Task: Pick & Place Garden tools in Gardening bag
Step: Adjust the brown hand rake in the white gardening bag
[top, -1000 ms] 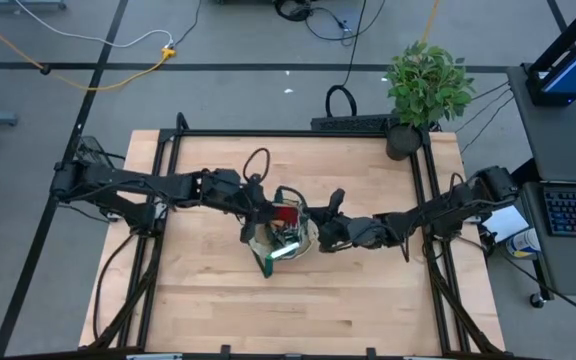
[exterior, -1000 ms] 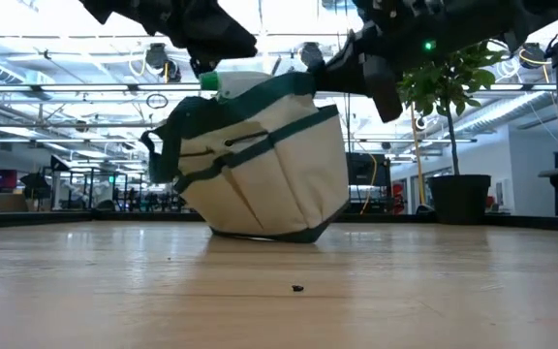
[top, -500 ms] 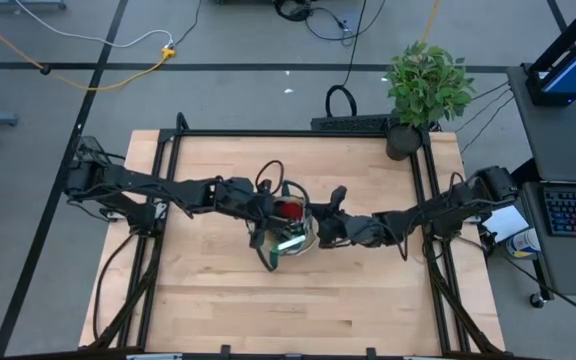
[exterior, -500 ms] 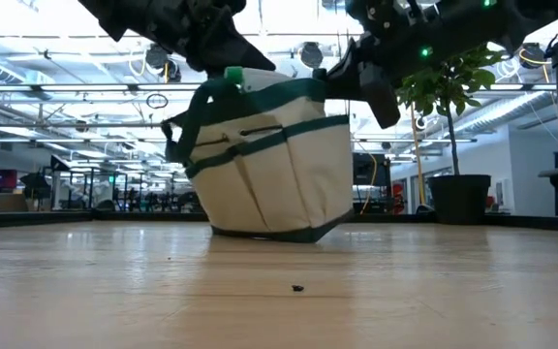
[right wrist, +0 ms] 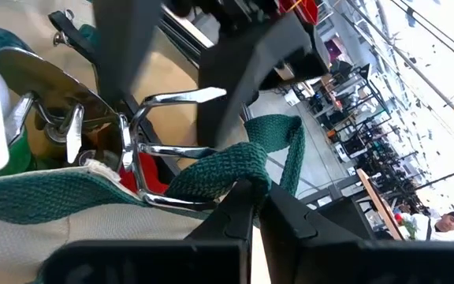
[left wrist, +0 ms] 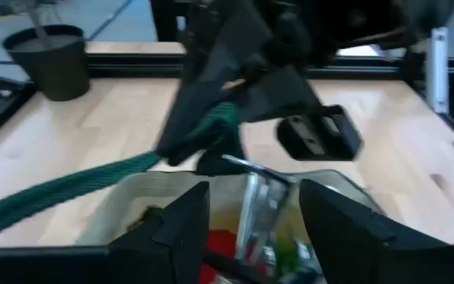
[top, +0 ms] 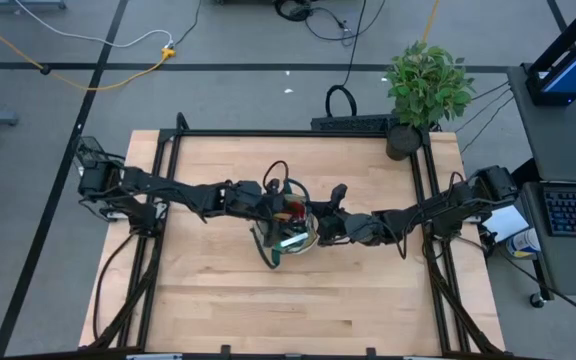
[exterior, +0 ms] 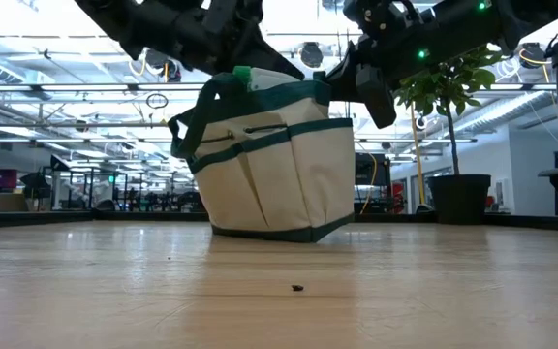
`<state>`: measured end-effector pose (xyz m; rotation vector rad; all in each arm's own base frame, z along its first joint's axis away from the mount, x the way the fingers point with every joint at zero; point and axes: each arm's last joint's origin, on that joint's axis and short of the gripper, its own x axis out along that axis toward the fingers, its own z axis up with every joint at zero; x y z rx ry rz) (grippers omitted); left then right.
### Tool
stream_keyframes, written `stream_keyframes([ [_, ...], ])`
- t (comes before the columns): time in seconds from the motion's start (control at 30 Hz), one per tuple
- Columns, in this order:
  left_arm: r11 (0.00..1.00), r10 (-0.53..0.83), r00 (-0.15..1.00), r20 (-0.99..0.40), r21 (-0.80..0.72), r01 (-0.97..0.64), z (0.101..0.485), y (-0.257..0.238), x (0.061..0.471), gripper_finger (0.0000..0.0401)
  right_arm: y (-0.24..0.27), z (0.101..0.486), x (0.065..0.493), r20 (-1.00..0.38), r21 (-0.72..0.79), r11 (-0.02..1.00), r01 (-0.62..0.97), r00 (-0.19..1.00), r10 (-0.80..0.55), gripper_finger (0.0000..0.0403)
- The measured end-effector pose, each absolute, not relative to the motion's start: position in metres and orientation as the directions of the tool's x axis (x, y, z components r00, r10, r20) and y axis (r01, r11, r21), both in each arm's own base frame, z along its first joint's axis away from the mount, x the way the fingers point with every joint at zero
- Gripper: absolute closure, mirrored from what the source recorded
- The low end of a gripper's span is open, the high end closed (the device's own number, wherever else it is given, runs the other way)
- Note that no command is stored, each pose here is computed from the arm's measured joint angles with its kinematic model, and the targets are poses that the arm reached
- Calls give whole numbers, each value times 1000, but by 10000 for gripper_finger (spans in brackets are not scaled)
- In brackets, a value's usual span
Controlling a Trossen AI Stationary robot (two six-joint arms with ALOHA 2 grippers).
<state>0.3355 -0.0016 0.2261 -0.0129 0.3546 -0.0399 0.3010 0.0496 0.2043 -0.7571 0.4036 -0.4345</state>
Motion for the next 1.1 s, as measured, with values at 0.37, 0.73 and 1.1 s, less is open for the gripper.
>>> stream_keyframes([
  [0.37, 1000, -17, 944, -330, -31, 7, 218, -1, 343, 277, 50, 204, 301, -192, -727, 646, 231, 836, -514, 399],
  [0.73, 996, -84, 940, -329, -45, 73, 218, -3, 342, 382, 47, 200, 298, -206, -764, 591, 258, 771, -602, 399],
  [1.1, 987, -159, 936, -313, -29, 157, 219, -4, 343, 382, 42, 200, 299, -210, -745, 605, 281, 763, -612, 399],
])
